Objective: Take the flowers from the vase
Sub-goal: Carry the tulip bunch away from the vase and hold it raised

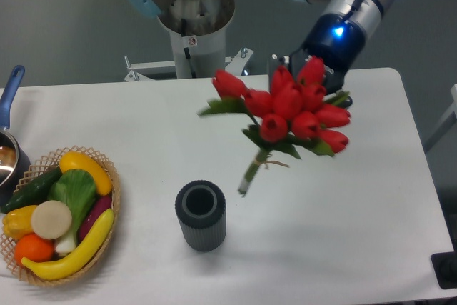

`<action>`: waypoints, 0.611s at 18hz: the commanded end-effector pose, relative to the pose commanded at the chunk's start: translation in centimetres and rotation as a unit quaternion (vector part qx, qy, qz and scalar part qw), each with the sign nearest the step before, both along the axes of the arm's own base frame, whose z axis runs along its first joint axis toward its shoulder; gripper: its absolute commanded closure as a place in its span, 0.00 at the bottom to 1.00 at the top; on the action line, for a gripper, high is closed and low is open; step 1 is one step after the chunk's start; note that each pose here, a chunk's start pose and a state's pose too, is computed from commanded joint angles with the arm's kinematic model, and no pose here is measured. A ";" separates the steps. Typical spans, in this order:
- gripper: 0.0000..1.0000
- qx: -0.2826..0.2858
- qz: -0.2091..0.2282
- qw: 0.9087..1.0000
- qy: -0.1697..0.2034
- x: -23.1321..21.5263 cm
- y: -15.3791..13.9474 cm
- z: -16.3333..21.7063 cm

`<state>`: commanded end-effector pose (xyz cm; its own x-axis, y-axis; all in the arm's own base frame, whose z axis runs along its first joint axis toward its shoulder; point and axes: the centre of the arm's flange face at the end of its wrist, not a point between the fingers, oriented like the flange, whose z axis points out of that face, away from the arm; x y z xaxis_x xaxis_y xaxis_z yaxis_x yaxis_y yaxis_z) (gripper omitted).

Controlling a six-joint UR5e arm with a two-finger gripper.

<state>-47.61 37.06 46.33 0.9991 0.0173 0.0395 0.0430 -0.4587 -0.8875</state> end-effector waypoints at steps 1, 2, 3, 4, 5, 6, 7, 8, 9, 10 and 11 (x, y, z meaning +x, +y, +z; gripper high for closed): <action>0.90 -0.029 0.018 0.999 0.005 0.1 -0.8 -0.7; 0.90 -0.055 0.033 0.998 0.010 0.4 -1.3 -1.3; 0.89 -0.071 0.043 0.996 0.015 0.4 -1.8 -1.5; 0.85 -0.084 0.051 0.995 0.013 0.4 -2.1 -2.1; 0.85 -0.093 0.055 0.994 0.011 0.5 -2.3 -2.7; 0.84 -0.103 0.060 0.993 0.015 0.3 -2.4 -2.8; 0.84 -0.119 0.067 0.990 0.017 0.4 -2.5 -3.2; 0.84 -0.137 0.076 0.987 0.022 0.2 -2.8 -3.6; 0.84 -0.153 0.085 0.984 0.027 0.1 -3.0 -3.7; 0.81 -0.176 0.093 0.979 0.035 -0.1 -3.3 -4.1; 0.81 -0.203 0.096 0.973 0.046 -0.4 -3.7 -4.4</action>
<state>-48.00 33.40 41.90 0.9747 0.2004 -0.0987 0.0925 -0.7642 -0.6383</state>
